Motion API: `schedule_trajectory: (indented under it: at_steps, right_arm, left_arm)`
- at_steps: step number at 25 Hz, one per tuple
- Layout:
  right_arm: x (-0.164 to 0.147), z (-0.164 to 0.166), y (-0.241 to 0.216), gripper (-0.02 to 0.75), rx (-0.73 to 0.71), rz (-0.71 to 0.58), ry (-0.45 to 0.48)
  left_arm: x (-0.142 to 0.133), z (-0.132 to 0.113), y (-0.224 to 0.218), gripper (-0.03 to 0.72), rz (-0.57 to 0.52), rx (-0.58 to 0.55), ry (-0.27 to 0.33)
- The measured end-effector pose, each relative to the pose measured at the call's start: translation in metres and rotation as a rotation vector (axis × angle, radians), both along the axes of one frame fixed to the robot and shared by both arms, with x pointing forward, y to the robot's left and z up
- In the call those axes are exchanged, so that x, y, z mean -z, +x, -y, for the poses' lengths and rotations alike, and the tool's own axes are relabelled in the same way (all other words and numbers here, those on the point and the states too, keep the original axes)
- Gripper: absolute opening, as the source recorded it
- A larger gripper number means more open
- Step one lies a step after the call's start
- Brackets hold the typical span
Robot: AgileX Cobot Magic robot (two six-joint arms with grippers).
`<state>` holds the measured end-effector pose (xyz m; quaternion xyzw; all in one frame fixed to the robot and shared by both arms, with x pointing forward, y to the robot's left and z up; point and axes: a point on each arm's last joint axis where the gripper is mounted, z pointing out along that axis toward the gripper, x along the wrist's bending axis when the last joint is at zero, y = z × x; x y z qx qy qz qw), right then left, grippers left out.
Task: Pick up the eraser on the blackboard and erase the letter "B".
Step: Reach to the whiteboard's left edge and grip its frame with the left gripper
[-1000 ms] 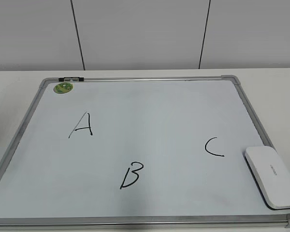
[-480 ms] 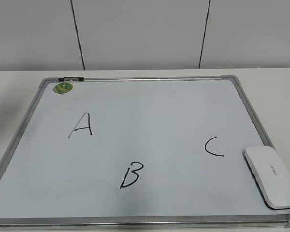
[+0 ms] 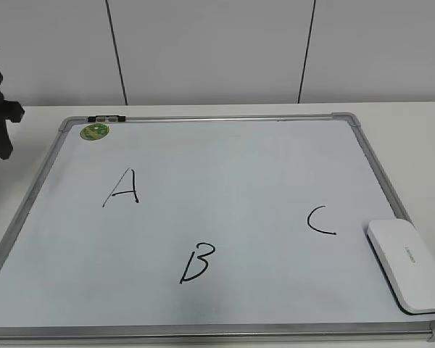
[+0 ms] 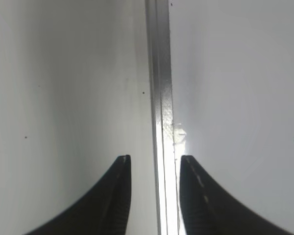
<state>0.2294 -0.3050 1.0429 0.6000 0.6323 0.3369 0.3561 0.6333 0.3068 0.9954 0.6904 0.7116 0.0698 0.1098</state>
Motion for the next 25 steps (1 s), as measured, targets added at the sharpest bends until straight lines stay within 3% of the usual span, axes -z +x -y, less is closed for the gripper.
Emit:
schedule_trajectory:
  at_steps: [25]
  right_arm:
    - [0.000, 0.000, 0.000, 0.519, 0.000, 0.002, 0.000]
  left_arm:
    - [0.072, -0.001, 0.040, 0.243, -0.138, 0.069, 0.005]
